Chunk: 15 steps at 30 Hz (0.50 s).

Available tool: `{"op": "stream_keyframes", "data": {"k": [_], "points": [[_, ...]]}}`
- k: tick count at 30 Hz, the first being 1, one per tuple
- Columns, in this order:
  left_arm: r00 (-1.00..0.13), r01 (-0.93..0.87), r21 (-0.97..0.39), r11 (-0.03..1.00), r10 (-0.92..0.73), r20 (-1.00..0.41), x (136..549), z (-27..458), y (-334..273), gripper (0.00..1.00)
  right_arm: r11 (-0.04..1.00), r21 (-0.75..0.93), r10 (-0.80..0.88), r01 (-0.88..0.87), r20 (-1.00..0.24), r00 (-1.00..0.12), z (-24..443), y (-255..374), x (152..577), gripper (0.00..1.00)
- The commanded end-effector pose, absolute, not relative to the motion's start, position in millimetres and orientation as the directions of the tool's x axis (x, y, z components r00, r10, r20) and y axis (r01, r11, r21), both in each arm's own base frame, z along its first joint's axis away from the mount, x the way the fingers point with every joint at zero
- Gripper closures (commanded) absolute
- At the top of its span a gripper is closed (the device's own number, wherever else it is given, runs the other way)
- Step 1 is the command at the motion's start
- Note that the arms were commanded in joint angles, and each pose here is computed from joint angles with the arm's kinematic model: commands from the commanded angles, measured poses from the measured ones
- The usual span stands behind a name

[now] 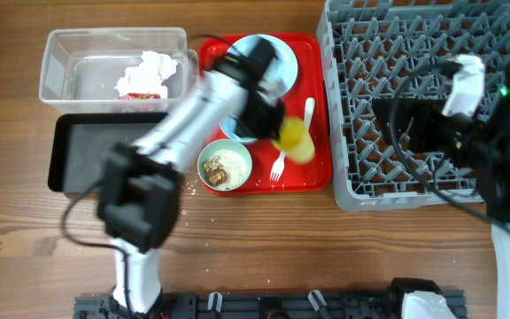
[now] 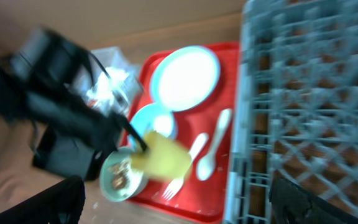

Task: Sort waste into correct bins and load items into the dishwasher rack
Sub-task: 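Grasp the yellow cup with right gripper and place it in the dish rack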

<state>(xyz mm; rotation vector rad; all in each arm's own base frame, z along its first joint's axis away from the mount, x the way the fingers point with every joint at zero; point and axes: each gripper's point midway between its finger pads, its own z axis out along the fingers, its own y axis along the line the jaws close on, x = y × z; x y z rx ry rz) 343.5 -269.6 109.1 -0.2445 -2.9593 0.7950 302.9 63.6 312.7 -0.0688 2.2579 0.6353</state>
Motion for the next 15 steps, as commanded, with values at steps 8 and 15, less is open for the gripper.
{"op": "stream_keyframes", "data": {"k": [8,15], "points": [[-0.982,0.116,-0.98,0.159,0.164,-0.09,363,267,-245,0.96,0.135,0.655,0.021,-0.744,-0.752,-0.659,304,150,335,0.03],[-0.968,0.116,-0.988,0.107,0.235,-0.088,344,275,-269,0.96,0.105,0.63,-0.042,-0.769,-0.77,-0.636,289,179,342,0.06]]}}
